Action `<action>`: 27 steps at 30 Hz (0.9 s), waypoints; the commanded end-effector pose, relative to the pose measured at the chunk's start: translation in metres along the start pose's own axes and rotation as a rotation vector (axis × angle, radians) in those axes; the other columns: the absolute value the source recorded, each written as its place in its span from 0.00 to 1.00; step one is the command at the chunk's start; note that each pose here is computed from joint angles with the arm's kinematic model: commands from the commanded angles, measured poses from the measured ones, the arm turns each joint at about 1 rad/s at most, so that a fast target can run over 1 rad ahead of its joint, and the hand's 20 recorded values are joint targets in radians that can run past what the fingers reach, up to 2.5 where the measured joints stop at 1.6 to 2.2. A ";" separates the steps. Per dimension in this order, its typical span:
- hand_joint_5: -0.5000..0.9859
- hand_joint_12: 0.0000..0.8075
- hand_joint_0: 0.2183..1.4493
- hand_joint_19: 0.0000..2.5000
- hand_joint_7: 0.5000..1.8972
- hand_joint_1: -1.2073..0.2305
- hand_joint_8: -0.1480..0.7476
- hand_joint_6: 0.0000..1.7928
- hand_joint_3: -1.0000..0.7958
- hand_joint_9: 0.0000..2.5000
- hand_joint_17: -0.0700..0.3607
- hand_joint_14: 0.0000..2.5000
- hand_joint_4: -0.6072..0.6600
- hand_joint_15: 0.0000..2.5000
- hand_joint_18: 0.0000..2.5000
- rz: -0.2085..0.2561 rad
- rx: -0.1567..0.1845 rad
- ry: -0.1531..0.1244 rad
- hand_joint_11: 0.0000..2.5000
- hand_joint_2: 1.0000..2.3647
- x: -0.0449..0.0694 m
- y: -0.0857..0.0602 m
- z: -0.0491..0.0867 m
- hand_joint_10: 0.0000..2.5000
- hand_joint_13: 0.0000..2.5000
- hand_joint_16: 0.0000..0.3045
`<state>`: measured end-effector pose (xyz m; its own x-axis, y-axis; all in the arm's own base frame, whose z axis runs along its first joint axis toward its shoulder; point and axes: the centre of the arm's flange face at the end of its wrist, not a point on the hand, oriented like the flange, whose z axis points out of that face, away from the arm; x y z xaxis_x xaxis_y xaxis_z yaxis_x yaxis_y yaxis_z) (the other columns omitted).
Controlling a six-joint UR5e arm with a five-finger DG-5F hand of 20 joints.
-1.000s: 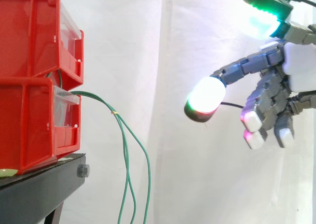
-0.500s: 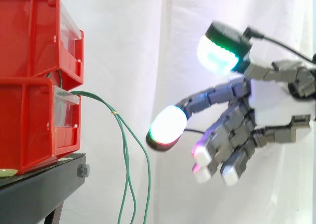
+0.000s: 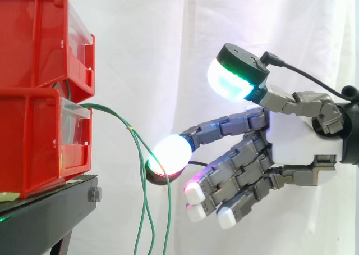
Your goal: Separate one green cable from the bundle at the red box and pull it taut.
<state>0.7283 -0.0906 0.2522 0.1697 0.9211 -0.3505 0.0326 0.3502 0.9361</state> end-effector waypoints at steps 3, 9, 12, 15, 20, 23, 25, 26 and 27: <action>0.17 0.53 0.11 0.00 0.14 0.61 0.57 0.28 0.28 0.32 0.57 0.00 0.58 0.07 0.39 0.012 -0.031 -0.036 0.11 0.00 0.007 0.003 0.005 0.00 0.30 0.26; 0.17 0.53 0.11 0.05 0.14 0.61 0.54 0.28 0.28 0.50 0.60 0.01 0.58 0.26 0.52 0.041 -0.031 -0.035 0.41 0.00 0.015 0.006 0.004 0.01 0.45 0.28; 0.17 0.53 0.11 0.15 0.14 0.62 0.53 0.28 0.28 0.58 0.65 0.01 0.58 0.44 0.65 0.041 -0.029 -0.035 0.60 0.00 0.015 0.006 0.004 0.01 0.55 0.31; 0.17 0.53 0.11 0.19 0.14 0.62 0.53 0.28 0.28 0.63 0.66 0.01 0.59 0.51 0.72 0.041 -0.029 -0.035 0.68 0.00 0.015 0.006 0.004 0.00 0.60 0.31; 0.17 0.54 0.10 0.19 0.13 0.63 0.55 0.28 0.28 0.73 0.67 0.01 0.64 0.53 0.80 0.041 -0.029 -0.036 0.71 0.00 0.015 0.006 0.004 0.01 0.71 0.32; 0.18 0.56 0.10 0.17 0.13 0.63 0.55 0.28 0.28 0.75 0.68 0.01 0.66 0.53 0.82 0.042 -0.032 -0.037 0.65 0.00 0.016 0.007 0.004 0.01 0.73 0.33; 0.18 0.56 0.10 0.17 0.13 0.64 0.56 0.28 0.28 0.75 0.68 0.01 0.66 0.51 0.82 0.042 -0.033 -0.034 0.63 0.00 0.018 0.006 0.004 0.01 0.74 0.32; 0.18 0.57 0.09 0.16 0.13 0.64 0.56 0.28 0.28 0.75 0.69 0.01 0.67 0.51 0.82 0.048 -0.038 -0.036 0.62 0.00 0.018 0.008 0.005 0.01 0.74 0.33; 0.18 0.57 0.09 0.16 0.14 0.64 0.57 0.28 0.28 0.75 0.68 0.01 0.67 0.50 0.82 0.052 -0.040 -0.038 0.61 0.00 0.019 0.008 0.005 0.01 0.74 0.33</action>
<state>0.7360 -0.0727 0.2527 0.2053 0.9293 -0.3070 -0.0090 0.3155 0.9489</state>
